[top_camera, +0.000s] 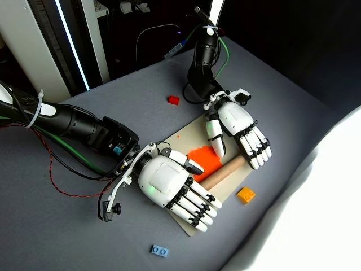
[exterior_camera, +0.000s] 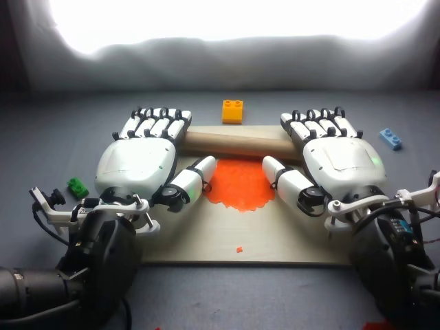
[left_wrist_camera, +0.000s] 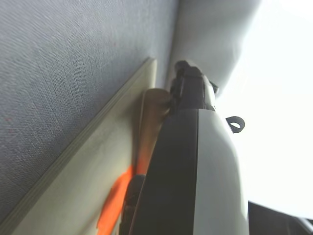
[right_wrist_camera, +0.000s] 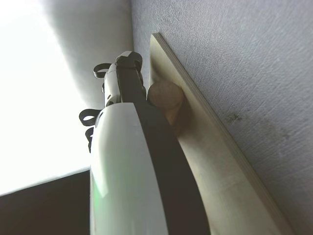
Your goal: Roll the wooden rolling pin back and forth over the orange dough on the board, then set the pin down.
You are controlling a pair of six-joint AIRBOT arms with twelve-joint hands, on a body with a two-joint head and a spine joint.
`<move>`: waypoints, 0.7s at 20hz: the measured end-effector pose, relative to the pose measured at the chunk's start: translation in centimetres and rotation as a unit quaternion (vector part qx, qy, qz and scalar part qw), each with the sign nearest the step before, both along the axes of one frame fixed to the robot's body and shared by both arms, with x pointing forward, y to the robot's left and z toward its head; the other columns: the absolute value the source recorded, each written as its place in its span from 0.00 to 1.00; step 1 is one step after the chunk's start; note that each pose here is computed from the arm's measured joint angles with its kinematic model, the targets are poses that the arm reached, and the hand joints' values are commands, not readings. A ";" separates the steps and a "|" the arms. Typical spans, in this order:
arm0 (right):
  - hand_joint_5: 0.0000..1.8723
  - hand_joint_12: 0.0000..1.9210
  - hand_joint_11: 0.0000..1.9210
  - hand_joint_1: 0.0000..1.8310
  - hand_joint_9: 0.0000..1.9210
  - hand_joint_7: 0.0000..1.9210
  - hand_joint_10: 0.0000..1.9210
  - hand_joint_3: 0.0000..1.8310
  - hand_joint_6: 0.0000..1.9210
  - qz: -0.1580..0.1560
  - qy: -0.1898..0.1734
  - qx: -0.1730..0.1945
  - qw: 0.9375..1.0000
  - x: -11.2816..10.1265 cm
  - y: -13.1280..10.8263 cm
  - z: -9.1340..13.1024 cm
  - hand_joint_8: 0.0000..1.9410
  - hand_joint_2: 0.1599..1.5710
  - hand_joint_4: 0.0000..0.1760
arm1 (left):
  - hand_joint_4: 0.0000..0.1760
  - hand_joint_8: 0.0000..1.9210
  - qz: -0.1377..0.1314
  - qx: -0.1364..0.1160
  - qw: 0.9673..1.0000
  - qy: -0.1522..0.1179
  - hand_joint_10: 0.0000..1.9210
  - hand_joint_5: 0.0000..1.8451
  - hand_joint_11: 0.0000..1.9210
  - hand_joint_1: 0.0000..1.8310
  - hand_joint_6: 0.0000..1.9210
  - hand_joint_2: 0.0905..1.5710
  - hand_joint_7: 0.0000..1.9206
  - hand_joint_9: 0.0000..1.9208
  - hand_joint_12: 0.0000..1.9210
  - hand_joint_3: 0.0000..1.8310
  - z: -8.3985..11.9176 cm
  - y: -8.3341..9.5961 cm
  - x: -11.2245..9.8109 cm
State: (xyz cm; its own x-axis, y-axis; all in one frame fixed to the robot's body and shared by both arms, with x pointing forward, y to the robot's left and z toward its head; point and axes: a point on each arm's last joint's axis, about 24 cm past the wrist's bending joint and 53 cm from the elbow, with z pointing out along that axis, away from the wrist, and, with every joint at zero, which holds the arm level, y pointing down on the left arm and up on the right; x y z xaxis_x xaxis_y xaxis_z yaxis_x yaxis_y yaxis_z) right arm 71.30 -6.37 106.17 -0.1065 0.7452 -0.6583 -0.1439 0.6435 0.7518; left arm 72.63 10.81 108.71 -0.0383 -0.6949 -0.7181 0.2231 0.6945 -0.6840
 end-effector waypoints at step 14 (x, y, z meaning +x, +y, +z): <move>0.12 0.17 0.00 0.00 0.09 0.14 0.00 0.00 0.00 0.005 0.001 -0.003 1.000 -0.6 0.1 -0.2 0.00 0.85 0.00 | 0.00 0.00 -0.017 -0.014 1.000 -0.021 0.00 0.11 0.00 0.00 0.00 0.91 0.12 0.09 0.17 0.00 0.0 -1.7 1.0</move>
